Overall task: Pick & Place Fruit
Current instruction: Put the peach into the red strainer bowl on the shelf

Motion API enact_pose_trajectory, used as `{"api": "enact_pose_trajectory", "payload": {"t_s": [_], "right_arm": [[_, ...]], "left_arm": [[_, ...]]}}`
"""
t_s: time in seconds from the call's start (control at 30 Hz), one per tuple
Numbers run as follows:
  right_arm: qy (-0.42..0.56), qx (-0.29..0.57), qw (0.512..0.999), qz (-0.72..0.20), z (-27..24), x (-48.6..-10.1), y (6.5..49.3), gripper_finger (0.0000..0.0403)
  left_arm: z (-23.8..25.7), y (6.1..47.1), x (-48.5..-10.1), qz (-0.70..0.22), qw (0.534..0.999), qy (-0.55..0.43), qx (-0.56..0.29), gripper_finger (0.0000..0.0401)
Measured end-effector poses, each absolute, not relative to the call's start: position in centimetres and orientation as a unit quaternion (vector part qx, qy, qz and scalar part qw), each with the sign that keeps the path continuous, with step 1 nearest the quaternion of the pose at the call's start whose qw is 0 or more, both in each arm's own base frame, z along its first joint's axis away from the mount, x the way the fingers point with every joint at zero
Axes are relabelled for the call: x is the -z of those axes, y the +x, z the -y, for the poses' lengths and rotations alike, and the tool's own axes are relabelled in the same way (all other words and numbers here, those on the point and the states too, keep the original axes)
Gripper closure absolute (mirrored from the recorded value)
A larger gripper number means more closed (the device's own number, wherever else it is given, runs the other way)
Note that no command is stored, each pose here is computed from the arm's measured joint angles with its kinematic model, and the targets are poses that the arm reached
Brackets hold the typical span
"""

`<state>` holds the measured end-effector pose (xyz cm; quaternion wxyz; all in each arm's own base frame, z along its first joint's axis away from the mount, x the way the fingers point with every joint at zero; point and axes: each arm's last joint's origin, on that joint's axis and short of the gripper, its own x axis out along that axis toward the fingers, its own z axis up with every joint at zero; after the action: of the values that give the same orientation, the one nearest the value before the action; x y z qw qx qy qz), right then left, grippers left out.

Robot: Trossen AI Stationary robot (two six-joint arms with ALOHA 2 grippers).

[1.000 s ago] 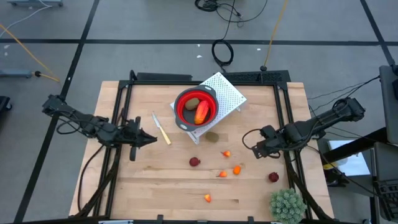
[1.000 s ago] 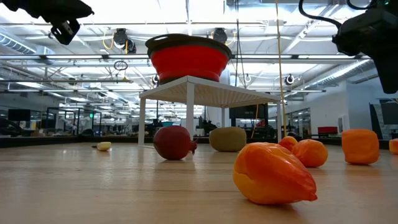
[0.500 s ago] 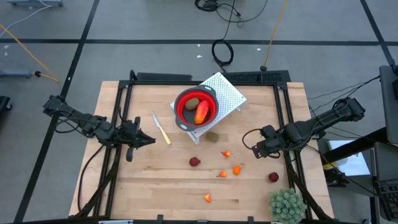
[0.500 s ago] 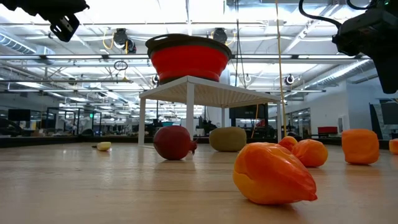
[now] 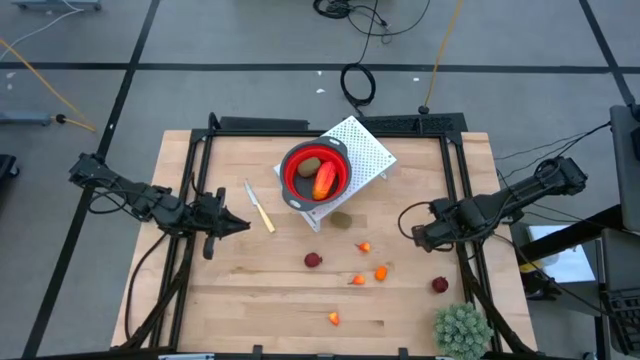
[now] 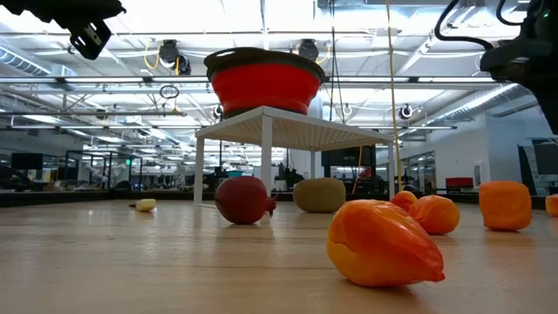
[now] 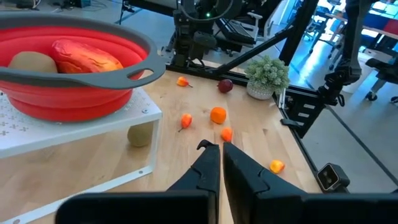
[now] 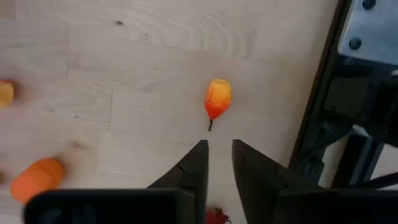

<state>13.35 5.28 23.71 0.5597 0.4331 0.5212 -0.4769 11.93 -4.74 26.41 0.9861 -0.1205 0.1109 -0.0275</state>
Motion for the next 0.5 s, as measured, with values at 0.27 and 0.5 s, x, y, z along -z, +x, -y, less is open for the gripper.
{"api": "enact_pose_trajectory", "payload": {"t_s": [0.27,0.5], "right_arm": [[0.449,0.49,0.548,-0.508,-5.3,-23.4,13.3,0.0243],[0.472,0.492,0.541,-0.492,-5.4,-21.2,13.5,0.0195]], "left_arm": [[4.7,11.9,-26.4,-0.111,0.986,-0.121,0.028,0.0384],[4.7,11.9,-26.4,-0.111,0.986,-0.121,0.028,0.0378]]}}
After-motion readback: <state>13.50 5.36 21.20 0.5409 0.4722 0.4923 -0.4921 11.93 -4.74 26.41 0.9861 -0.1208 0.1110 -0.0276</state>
